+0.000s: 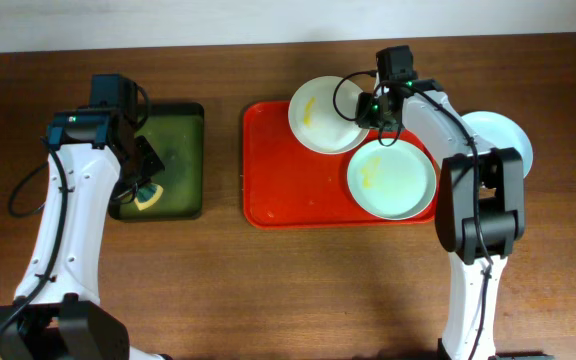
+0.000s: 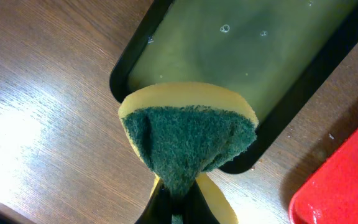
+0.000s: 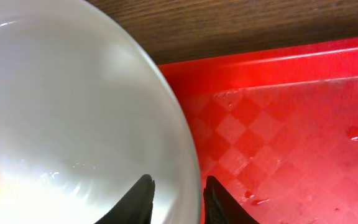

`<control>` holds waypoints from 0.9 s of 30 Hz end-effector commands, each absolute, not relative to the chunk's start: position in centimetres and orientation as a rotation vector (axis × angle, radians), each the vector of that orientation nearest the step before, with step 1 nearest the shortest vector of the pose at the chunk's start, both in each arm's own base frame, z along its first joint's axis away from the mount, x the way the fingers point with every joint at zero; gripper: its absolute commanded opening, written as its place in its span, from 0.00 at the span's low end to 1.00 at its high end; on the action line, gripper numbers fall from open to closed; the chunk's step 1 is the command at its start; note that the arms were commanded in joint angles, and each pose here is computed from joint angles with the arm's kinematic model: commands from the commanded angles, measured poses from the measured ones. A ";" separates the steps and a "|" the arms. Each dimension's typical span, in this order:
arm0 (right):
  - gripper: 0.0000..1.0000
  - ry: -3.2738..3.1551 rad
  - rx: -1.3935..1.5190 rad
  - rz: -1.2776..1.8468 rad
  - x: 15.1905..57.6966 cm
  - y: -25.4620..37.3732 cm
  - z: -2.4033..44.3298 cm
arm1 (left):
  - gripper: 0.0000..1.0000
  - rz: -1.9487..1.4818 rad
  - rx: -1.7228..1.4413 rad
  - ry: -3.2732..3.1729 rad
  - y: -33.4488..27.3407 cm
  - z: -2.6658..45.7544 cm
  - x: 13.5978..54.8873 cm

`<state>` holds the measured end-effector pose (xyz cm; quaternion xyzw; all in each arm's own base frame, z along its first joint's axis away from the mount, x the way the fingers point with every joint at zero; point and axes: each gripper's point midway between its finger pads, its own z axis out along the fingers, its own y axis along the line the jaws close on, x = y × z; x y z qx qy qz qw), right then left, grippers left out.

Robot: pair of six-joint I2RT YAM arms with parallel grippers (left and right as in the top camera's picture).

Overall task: Clean dirty plates on tray and stack at the side
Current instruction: 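Grasp the cream plate rim with the right gripper, then scrub the cream plate with the sponge in the left gripper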

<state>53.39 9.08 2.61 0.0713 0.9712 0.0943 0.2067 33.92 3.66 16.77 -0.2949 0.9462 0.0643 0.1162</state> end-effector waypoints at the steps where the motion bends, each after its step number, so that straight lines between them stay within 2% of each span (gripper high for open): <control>1: 0.26 2.736 0.170 0.272 52.8 10.4 1.6 | 0.00 0.169 -0.882 2.761 3.5 17.0 33.8; 3: 0.17 2.757 0.143 0.273 52.1 11.5 1.3 | 0.00 0.167 -0.881 2.759 3.5 17.0 33.9; 6: 0.11 2.795 0.078 0.329 50.8 14.0 1.1 | 0.00 0.167 -0.880 2.757 3.5 17.0 33.9; 7: 0.04 2.818 0.024 0.326 50.0 15.3 0.9 | 0.00 0.165 -0.863 2.758 3.5 17.0 34.1; 10: 0.04 2.883 -0.070 0.317 47.8 17.3 0.4 | 0.00 0.146 -0.780 2.777 2.4 17.0 34.4; 12: 0.04 2.971 -0.248 0.393 44.9 18.4 0.1 | 0.00 0.130 -0.706 2.779 0.7 17.1 34.9; 15: 0.05 3.017 -0.317 0.378 43.6 17.9 -0.1 | 0.00 0.053 -0.584 2.770 -2.5 17.2 36.0; 17: 0.19 3.038 -0.335 0.373 43.0 17.7 -0.2 | 0.00 -0.023 -0.513 2.751 -4.9 17.1 37.3; 21: 0.18 3.011 -0.336 0.377 43.6 17.9 -0.1 | 0.00 -0.251 -0.421 2.742 -12.2 14.5 40.4; 22: 0.07 3.007 -0.336 0.378 43.7 17.9 -0.1 | 0.00 -0.290 -0.370 2.754 -14.3 13.1 41.1; 23: 0.04 3.007 -0.336 0.378 43.7 17.9 -0.1 | 0.00 -0.308 -0.337 2.760 -15.6 12.0 41.6; 27: 0.05 2.992 -0.337 0.381 44.1 18.0 0.0 | 0.00 -0.342 -0.266 2.777 -19.9 7.3 42.9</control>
